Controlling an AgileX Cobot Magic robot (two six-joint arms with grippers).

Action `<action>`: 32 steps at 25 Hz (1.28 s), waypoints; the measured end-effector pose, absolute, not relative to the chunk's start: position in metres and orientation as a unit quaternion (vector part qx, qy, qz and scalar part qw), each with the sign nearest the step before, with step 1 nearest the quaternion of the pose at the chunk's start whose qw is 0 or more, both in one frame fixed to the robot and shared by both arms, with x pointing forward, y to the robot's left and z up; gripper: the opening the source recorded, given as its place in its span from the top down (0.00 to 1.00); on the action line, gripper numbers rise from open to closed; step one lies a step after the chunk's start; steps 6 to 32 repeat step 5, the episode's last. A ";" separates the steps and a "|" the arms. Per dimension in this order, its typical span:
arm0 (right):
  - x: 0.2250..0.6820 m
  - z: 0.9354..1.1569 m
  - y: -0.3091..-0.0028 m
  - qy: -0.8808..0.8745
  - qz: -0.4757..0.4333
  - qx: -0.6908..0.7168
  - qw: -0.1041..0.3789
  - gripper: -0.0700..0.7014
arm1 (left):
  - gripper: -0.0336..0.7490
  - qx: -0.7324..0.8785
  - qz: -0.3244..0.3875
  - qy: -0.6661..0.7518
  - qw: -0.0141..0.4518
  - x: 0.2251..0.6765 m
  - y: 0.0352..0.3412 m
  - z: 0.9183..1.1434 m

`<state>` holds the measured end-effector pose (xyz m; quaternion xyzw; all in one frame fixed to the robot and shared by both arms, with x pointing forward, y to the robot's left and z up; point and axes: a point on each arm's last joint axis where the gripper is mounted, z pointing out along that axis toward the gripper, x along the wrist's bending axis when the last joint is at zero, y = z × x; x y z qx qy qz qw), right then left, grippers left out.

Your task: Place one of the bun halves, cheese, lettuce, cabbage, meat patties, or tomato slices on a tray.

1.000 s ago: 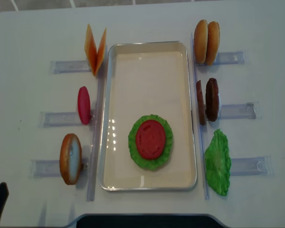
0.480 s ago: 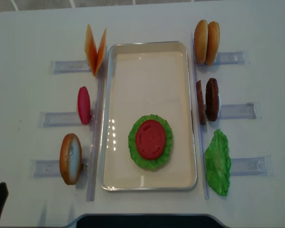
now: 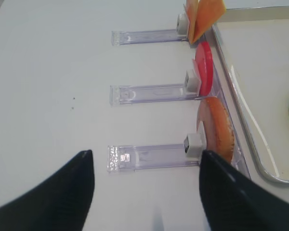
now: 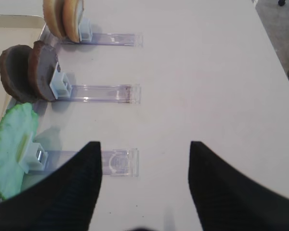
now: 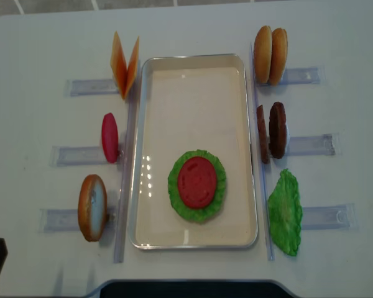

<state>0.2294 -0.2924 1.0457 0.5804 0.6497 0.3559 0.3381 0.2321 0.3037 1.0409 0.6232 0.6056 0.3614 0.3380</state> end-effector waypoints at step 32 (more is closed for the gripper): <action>0.229 1.046 -0.292 0.650 0.356 0.580 0.338 0.37 | 0.32 0.624 0.352 0.605 0.348 0.232 0.301 1.041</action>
